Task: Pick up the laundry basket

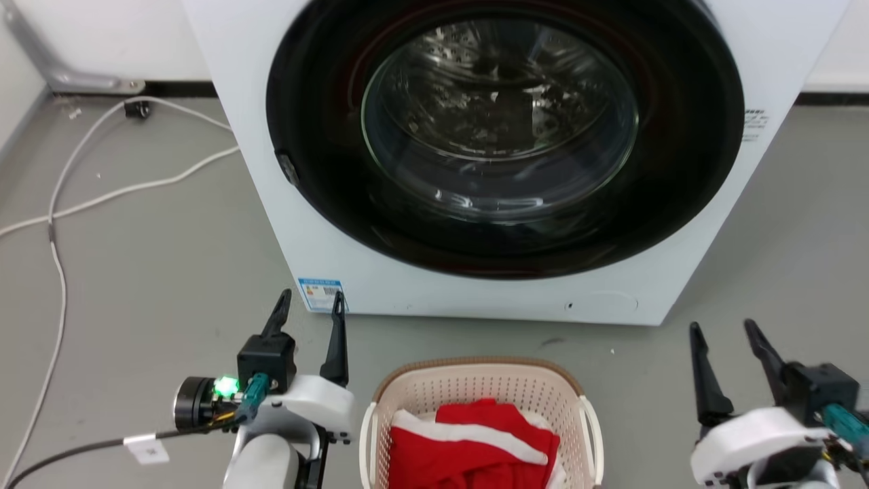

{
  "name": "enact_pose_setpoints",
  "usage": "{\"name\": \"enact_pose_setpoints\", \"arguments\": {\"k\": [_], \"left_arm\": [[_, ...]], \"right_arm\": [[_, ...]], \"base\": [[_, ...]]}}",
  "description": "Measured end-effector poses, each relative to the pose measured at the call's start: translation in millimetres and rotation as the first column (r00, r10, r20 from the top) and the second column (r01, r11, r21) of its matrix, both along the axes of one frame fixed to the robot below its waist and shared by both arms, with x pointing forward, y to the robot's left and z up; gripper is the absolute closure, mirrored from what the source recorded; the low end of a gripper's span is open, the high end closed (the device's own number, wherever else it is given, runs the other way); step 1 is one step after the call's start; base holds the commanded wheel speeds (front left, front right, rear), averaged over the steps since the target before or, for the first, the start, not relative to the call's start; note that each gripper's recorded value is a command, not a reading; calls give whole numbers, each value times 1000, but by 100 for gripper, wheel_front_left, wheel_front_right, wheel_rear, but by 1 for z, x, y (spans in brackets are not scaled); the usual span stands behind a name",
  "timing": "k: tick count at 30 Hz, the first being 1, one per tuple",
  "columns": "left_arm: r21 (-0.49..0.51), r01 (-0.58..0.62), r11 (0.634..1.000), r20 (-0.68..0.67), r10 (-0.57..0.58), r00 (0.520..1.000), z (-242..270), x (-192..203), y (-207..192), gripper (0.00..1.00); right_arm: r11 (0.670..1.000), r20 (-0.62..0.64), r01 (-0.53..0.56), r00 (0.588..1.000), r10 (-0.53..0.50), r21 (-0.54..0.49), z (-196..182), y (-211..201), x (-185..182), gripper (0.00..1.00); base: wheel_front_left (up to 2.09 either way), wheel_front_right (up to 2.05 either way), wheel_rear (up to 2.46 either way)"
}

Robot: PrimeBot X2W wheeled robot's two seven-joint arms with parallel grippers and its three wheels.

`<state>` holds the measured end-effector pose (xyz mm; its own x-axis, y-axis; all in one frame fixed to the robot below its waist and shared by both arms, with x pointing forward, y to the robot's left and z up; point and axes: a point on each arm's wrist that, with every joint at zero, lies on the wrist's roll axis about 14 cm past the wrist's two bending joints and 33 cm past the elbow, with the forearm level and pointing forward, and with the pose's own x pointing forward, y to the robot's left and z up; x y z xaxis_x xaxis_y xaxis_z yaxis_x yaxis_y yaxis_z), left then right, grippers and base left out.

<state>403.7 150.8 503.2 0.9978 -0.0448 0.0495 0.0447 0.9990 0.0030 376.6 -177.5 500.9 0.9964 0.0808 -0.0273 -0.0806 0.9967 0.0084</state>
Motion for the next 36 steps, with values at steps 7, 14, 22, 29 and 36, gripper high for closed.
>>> {"name": "enact_pose_setpoints", "arguments": {"k": [7,14,22,29,36], "left_arm": [[-19,7,1000,-157,-9,987,-48,19,0,0],[-36,13,999,-376,-26,926,-112,28,-1,0],[-61,28,998,-650,-61,758,-194,11,-6,0],[-78,36,996,-826,-85,557,-252,-12,-8,0],[-68,50,996,-876,-84,475,-277,-5,-2,0]], "right_arm": [[1000,-154,-17,988,19,15,-43,8,19,0],[999,-367,-40,929,49,34,-101,18,31,0],[997,-647,-50,759,72,52,-180,26,24,0],[996,-823,-52,560,94,79,-236,33,8,0],[993,-883,-57,456,114,99,-265,39,10,0]], "base": [[0,0,0],[0,0,0],[0,0,0],[0,0,0],[0,0,0]]}}
